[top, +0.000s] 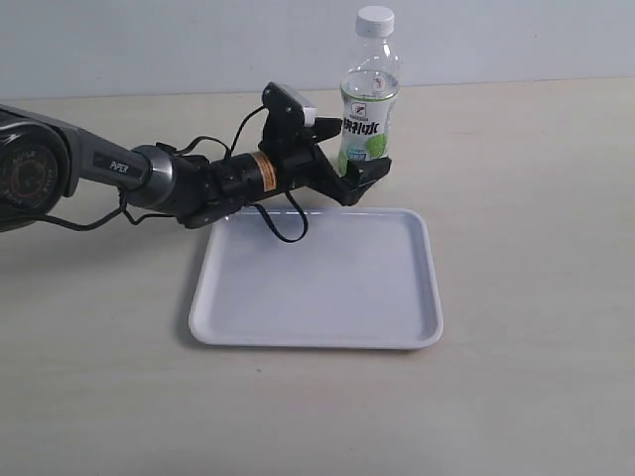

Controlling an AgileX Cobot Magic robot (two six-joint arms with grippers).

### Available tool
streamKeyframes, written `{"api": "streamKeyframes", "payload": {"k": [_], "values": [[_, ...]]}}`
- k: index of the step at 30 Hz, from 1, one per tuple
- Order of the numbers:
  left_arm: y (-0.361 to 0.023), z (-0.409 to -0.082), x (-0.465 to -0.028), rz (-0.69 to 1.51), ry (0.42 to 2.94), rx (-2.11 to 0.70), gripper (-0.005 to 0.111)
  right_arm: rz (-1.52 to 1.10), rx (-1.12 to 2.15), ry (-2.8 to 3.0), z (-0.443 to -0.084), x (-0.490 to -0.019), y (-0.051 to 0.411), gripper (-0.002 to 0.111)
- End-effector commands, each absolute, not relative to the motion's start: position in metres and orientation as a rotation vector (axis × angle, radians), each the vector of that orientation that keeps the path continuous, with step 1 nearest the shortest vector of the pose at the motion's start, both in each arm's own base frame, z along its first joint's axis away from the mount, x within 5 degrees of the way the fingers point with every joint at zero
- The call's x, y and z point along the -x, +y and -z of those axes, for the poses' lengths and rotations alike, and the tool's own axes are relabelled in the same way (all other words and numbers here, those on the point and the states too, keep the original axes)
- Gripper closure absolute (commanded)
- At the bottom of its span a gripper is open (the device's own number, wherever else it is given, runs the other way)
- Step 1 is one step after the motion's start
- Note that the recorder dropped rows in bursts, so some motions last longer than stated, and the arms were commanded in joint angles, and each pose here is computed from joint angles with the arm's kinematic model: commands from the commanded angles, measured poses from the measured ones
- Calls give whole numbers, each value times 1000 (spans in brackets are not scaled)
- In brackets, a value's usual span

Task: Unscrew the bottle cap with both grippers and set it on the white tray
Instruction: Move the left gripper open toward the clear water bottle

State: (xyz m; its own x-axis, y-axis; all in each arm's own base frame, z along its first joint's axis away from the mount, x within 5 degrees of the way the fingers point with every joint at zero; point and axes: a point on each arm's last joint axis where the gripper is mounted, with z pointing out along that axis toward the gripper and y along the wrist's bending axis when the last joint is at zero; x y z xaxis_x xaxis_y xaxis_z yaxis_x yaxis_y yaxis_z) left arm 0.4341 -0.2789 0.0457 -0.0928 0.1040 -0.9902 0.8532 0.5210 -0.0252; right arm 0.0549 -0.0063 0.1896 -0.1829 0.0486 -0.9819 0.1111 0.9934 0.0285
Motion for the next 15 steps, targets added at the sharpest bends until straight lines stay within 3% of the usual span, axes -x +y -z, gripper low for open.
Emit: {"api": "streamKeyframes", "payload": {"k": [1, 15], "values": [[-288, -52, -439, 746, 1583, -843, 2, 60, -123, 1744, -189, -55, -7, 108], [-292, -57, -443, 782, 1607, -728, 2, 60, -123, 1744, -189, -55, -7, 108]]}}
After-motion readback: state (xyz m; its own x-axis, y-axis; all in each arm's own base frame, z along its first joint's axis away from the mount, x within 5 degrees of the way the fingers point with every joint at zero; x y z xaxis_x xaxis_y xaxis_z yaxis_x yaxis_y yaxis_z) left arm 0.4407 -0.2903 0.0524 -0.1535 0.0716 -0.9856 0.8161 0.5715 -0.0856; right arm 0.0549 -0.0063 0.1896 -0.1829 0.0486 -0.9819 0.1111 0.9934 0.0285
